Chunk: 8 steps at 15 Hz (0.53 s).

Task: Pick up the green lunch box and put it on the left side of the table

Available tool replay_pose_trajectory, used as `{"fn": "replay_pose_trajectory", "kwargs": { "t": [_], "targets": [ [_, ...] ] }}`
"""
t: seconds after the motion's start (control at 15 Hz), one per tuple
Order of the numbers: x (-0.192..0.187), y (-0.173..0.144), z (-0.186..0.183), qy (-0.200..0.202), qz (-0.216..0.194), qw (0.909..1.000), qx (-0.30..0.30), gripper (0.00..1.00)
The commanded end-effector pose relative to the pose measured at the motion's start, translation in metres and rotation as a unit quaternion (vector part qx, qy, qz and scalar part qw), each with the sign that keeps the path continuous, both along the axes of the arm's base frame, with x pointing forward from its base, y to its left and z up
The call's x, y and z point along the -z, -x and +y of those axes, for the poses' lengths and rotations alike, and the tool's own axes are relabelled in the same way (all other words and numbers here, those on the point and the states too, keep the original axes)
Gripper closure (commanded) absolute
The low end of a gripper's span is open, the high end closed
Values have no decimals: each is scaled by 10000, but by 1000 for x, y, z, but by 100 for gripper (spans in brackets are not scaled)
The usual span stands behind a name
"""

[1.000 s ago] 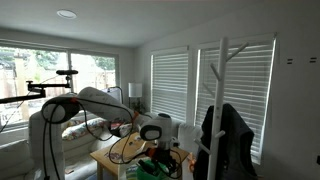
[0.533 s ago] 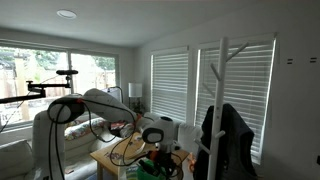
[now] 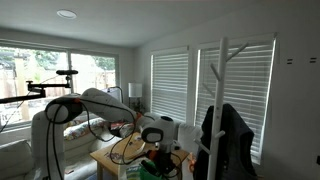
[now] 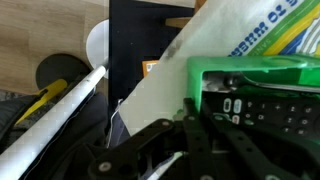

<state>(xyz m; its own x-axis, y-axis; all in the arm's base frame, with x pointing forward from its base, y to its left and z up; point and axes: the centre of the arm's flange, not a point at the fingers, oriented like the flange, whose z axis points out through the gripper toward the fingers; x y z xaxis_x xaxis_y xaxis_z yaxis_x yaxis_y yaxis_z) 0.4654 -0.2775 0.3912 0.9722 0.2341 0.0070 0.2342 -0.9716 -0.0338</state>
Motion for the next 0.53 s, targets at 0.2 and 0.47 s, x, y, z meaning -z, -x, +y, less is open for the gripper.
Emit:
{"fn": "replay_pose_trajectory", "kwargs": {
  "t": [0.2,0.47],
  "targets": [
    [-87,27,30,-525,-745,9954,281,98],
    [-97,25,19,-343,-876,9951,300,94]
  ]
}}
